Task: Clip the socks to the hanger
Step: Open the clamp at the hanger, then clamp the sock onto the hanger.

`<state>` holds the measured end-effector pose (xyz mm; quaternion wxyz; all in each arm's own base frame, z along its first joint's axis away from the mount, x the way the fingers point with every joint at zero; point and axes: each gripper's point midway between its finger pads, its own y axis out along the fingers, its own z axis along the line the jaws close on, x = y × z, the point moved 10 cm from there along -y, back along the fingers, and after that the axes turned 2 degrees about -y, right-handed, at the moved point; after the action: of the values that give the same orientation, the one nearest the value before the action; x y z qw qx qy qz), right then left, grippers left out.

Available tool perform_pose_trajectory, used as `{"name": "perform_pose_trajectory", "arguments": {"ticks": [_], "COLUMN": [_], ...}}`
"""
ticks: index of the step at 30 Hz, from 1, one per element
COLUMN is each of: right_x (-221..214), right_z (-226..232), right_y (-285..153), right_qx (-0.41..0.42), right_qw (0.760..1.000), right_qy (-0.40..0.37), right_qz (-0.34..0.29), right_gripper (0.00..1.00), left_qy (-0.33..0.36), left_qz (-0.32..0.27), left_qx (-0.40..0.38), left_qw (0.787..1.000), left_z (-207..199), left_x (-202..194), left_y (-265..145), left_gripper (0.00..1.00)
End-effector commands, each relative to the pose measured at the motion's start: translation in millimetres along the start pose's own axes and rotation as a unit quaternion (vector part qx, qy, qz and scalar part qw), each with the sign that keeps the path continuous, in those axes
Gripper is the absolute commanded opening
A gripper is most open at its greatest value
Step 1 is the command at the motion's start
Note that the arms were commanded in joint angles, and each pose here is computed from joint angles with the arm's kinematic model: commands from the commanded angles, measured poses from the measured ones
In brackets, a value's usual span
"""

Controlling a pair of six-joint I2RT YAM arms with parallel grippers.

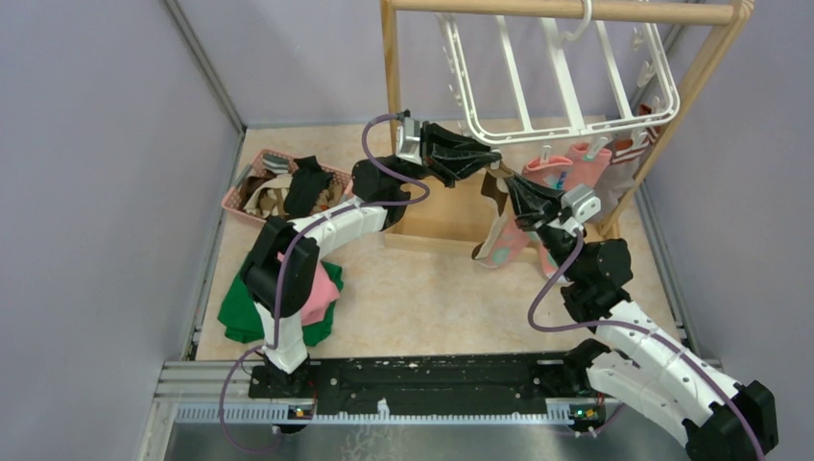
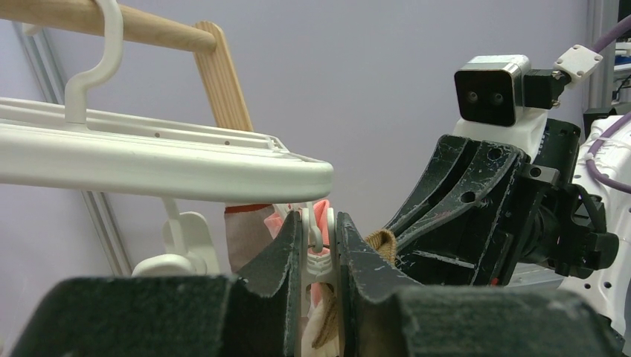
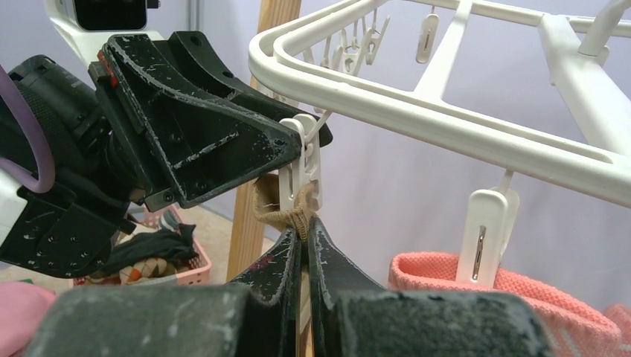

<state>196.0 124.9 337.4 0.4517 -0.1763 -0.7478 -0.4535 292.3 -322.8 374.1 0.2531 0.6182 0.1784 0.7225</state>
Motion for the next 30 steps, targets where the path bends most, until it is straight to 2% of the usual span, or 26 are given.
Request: {"name": "perform_pose_trajectory", "arguments": {"ticks": [1, 10, 20, 27, 30], "right_x": [22, 23, 18, 17, 17], "right_z": [-4, -5, -5, -6, -5], "right_y": [4, 4, 5, 3, 3], "right_qx": [-0.012, -0.016, -0.022, -0.027, -0.028], "right_qw": [0.999, 0.999, 0.999, 0.999, 0.999], "right_qy": [0.021, 0.026, 0.027, 0.027, 0.028], "right_qz": [-0.038, -0.038, -0.032, -0.03, -0.03], "right_gripper": [0.0, 0.0, 0.0, 0.0, 0.08], "left_qy": [0.042, 0.038, 0.032, 0.029, 0.031], "left_qz": [-0.033, -0.036, -0.039, -0.04, -0.042], "left_qx": [-0.025, -0.024, -0.026, -0.021, -0.012], "left_qw": [0.998, 0.998, 0.998, 0.999, 0.999], "left_z": [-3, -3, -6, -12, -18], "left_x": [17, 16, 20, 25, 28], "left_y": [8, 8, 8, 6, 1], "left_gripper": [0.07, 0.13, 0.48, 0.66, 0.75]}}
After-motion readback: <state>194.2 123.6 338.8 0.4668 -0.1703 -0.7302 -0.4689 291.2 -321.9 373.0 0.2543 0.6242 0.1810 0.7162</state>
